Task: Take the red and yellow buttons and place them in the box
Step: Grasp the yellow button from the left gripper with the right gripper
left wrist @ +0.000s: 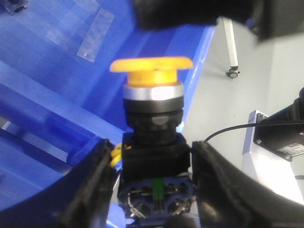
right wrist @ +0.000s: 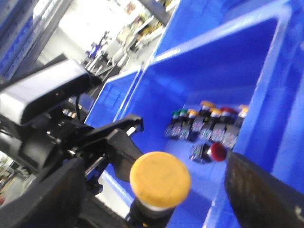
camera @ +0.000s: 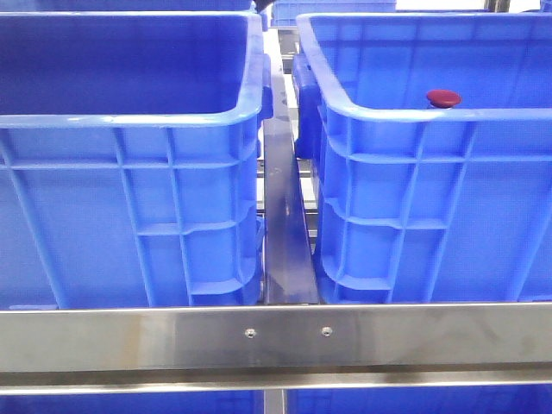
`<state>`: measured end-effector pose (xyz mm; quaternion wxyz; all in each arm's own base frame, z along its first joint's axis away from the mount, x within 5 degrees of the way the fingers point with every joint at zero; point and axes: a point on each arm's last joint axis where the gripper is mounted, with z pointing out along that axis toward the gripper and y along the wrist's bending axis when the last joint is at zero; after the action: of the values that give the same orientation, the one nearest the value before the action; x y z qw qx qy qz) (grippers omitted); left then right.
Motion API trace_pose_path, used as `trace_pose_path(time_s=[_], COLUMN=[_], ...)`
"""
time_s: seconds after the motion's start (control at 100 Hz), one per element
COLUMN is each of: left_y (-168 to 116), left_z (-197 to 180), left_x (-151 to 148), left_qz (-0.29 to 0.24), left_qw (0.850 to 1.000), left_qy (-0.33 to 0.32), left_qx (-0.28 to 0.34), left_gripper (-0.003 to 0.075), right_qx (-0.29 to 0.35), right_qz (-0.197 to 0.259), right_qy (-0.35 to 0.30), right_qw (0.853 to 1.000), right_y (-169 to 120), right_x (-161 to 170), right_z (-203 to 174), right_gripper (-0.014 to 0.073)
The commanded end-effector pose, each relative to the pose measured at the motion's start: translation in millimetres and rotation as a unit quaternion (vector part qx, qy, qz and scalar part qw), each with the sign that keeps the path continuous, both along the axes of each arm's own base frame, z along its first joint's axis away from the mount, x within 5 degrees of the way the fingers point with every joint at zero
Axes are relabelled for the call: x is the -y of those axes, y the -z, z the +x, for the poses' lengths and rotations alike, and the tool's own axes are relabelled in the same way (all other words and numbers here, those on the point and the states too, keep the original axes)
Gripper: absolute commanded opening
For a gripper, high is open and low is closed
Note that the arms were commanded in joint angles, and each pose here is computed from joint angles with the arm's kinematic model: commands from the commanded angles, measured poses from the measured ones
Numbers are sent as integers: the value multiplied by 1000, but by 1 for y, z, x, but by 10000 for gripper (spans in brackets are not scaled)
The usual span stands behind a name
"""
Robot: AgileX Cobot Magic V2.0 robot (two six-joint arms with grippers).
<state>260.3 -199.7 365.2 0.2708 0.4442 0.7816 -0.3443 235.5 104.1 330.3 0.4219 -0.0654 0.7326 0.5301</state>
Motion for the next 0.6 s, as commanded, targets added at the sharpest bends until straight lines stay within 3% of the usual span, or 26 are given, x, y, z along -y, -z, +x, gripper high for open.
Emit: trace_pose_path(time_s=[0.0,0.39,0.59], left_y=[-23,-21,-21], left_z=[-6,-5,-5], left_x=[2,3,3], left_qz=[-47,-45,-44], left_qw=[999,999,999], left_qy=[-7,-7,-4], left_qx=[20,16,14], left_gripper=[113,113,127], right_qx=[6,-24,-21], right_qz=[74,77,82], right_qy=[0,-43,-55], right_qw=[997,996,995], right_y=[-21,-5,-7], right_x=[-7,-25,-26], right_z=[7,21,19], right_gripper=[610,588,269])
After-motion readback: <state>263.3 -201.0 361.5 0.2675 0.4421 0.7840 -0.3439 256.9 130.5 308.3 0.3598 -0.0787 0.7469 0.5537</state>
